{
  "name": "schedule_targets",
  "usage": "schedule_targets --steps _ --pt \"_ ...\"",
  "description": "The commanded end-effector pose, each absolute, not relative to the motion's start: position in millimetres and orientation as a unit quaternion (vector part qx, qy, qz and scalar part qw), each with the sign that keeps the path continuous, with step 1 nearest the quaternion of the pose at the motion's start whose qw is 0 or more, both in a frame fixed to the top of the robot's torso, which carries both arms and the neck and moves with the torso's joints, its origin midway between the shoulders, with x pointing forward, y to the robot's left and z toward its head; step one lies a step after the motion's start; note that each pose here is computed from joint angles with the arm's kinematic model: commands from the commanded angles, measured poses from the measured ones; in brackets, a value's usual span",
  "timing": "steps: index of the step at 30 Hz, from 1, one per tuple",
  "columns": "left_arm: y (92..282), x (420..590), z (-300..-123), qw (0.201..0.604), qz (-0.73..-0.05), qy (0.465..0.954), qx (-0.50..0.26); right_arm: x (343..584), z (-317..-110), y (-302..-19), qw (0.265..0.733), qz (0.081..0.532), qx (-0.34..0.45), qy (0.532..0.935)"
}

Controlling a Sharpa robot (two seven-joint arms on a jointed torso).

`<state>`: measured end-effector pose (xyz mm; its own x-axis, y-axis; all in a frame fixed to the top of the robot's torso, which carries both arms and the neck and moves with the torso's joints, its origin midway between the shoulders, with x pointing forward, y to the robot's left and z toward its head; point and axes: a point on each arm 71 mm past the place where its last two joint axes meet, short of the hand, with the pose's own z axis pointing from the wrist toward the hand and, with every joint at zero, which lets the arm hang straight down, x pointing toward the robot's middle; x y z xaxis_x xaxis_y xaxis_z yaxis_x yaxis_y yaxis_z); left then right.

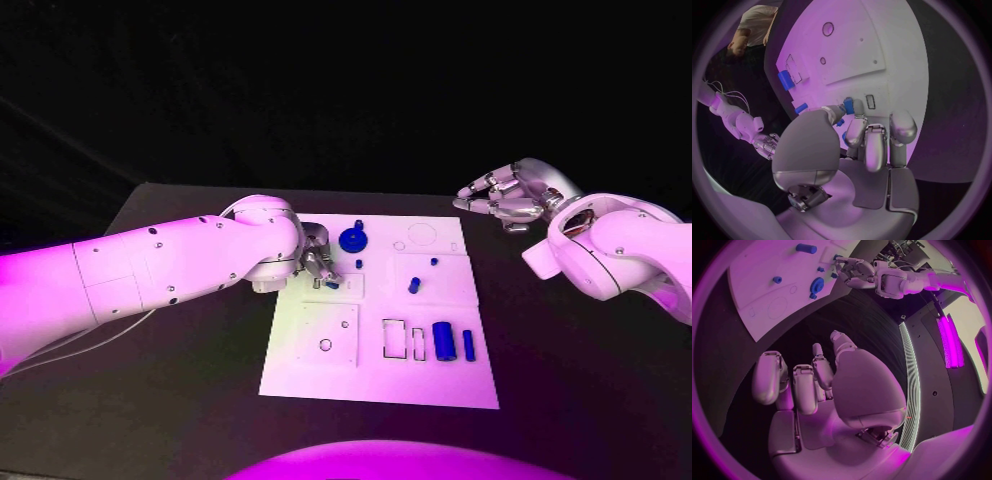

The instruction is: Assemble the parts on the task board

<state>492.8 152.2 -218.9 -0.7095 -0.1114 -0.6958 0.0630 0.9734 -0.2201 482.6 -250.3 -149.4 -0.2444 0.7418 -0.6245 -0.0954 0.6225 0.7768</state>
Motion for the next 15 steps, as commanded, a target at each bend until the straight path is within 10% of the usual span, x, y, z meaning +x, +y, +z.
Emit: schedule_targets --steps 1,15 --pt "152.2 490.1 -222.6 0.371 -0.104 0.923 0.001 482.4 -149.8 -249.3 0.563 0.373 0.234 0.699" --pt "151.7 490.7 -222.9 0.369 -0.103 0.924 -0.001 481.9 -149.4 -248.8 0.565 0.373 0.231 0.699"
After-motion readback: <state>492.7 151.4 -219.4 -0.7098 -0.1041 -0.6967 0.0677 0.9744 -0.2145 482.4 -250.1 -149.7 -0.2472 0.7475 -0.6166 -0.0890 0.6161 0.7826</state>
